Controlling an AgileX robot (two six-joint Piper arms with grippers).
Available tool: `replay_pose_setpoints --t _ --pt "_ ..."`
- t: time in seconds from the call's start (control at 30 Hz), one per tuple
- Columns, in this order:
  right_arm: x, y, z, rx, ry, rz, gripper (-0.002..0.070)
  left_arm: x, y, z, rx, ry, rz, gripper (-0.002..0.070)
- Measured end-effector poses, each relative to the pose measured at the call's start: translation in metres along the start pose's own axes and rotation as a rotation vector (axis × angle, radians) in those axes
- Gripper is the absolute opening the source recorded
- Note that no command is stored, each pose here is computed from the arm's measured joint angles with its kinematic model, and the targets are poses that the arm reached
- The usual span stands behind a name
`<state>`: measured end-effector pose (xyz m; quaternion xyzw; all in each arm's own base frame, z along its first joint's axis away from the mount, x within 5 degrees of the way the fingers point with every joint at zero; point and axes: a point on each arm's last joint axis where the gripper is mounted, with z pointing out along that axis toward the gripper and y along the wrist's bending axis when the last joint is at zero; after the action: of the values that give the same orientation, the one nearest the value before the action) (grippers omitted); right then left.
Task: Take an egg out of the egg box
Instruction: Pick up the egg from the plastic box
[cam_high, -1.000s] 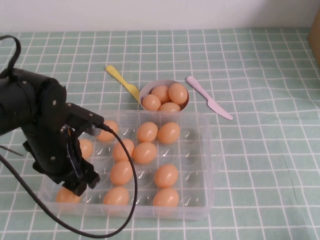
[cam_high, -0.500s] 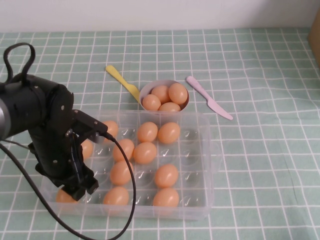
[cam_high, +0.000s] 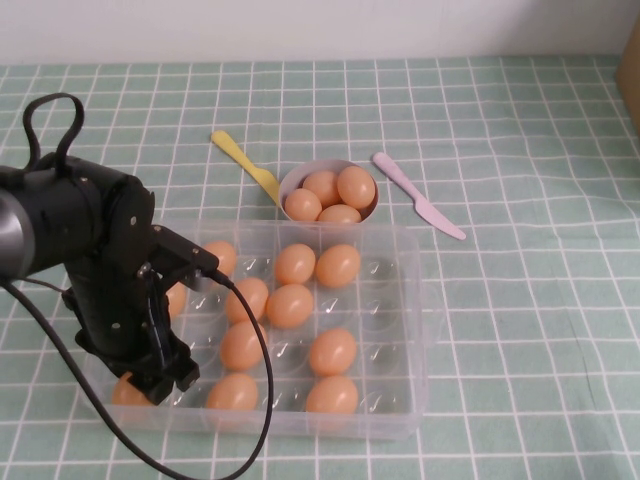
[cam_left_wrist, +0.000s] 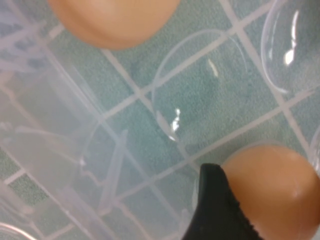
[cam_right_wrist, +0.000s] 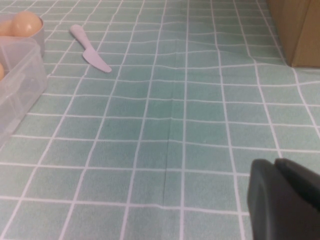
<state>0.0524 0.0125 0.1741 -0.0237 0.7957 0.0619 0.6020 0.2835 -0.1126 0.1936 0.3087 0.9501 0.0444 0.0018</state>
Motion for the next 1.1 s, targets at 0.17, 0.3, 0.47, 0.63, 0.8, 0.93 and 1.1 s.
replay_pose_setpoints --t 0.17,0.3,0.47,0.63,0.8,0.93,1.1 --pt "0.0 0.0 0.0 0.0 0.0 0.0 -0.0017 -0.001 0.0 0.0 -0.001 -0.007 0.0 0.0377" --pt "0.0 0.0 0.0 0.0 0.0 0.0 -0.0017 -0.001 0.0 0.0 -0.001 -0.007 0.0 0.0377" --pt "0.0 0.0 0.0 0.0 0.0 0.0 -0.0017 -0.001 0.0 0.003 0.001 0.002 0.001 0.0377" --pt "0.0 0.0 0.0 0.0 0.0 0.0 -0.0017 -0.004 0.0 0.012 0.007 0.03 0.003 0.0378" --pt "0.0 0.0 0.0 0.0 0.0 0.0 -0.0017 -0.004 0.0 0.013 0.008 0.034 0.004 0.0377" --pt "0.0 0.0 0.0 0.0 0.0 0.0 -0.0017 -0.004 0.0 0.013 0.008 0.034 0.004 0.0344" --pt "0.0 0.0 0.0 0.0 0.0 0.0 -0.0017 -0.004 0.0 0.013 0.008 0.034 0.004 0.0344"
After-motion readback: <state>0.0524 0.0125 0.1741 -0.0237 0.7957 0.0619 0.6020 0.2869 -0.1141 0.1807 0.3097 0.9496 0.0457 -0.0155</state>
